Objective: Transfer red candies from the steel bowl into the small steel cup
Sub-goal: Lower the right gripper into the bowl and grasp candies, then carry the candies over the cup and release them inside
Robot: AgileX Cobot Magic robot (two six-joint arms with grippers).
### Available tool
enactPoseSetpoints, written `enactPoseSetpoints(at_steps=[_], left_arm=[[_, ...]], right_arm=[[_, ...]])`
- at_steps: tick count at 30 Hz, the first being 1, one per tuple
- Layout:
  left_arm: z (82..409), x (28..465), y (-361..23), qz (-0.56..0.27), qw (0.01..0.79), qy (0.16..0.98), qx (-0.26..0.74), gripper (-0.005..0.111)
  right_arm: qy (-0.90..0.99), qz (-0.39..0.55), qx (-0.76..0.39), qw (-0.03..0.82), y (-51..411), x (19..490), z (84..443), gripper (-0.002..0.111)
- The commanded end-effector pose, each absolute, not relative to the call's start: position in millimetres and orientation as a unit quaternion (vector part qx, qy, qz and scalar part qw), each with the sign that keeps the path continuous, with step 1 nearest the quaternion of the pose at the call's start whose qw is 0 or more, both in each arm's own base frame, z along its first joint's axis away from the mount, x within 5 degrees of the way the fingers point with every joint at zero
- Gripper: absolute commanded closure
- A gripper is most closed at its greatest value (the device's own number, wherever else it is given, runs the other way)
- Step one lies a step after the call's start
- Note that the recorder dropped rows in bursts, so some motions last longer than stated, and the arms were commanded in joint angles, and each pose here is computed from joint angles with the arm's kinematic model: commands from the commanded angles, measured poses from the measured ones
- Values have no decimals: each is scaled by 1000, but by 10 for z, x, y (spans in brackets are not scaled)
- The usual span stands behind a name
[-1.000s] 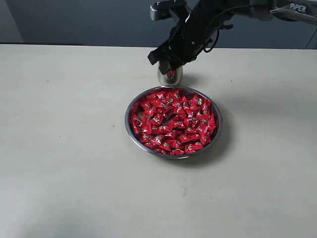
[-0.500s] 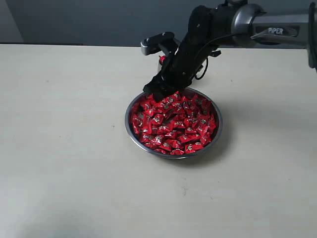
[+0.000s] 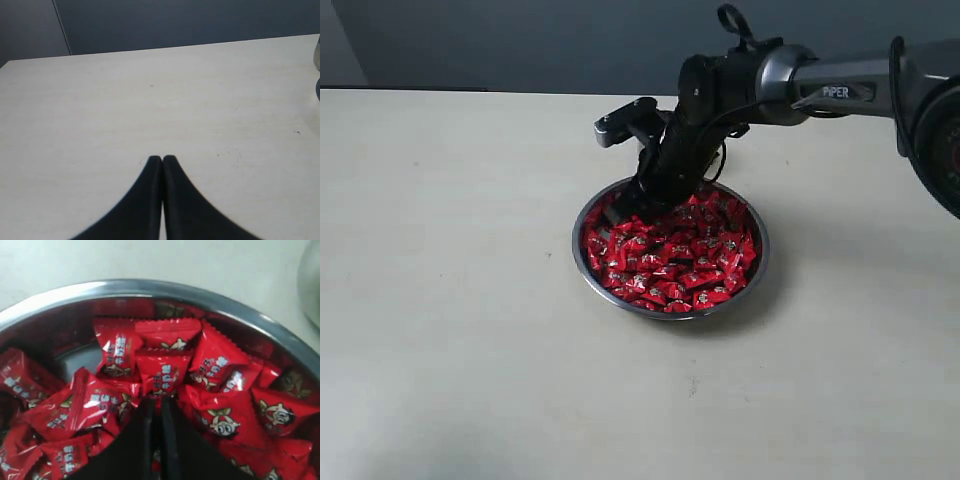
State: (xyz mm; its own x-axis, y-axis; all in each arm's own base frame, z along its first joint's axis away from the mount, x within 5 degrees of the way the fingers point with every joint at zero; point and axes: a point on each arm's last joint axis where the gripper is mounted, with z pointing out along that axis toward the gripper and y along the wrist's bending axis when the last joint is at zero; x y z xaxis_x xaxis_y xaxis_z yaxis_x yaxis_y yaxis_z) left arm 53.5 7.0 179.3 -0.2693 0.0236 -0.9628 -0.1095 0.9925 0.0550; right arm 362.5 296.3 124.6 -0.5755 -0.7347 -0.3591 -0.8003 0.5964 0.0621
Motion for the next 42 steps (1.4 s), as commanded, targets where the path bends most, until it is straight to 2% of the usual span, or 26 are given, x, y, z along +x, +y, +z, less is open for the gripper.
enactPoseSetpoints(at_steps=[1,7,12,19,27,36,42], left_arm=[[1828,532,66,54,611,789,-24,106],[1828,532,66,54,611,789,-24,106],[1828,532,66,54,611,789,-24,106],[1828,532,66,54,611,789,-24,106],[1828,532,66,54,611,789,-24,106],[1828,532,66,54,611,789,-24,106],[1828,532,66,54,611,789,-24,106]], right_arm=[[880,101,-442,145,2930,3612,1323,108],[873,107,-439,186,2906,3603,1705,108],[858,107,-432,257,2891,3624,2073,108],[840,111,-385,366,2826,3836,2288,108],[839,112,-302,439,2576,4231,2152,108],[852,121,-273,430,2580,4340,1803,108],[857,124,-269,422,2587,4345,1730,108]])
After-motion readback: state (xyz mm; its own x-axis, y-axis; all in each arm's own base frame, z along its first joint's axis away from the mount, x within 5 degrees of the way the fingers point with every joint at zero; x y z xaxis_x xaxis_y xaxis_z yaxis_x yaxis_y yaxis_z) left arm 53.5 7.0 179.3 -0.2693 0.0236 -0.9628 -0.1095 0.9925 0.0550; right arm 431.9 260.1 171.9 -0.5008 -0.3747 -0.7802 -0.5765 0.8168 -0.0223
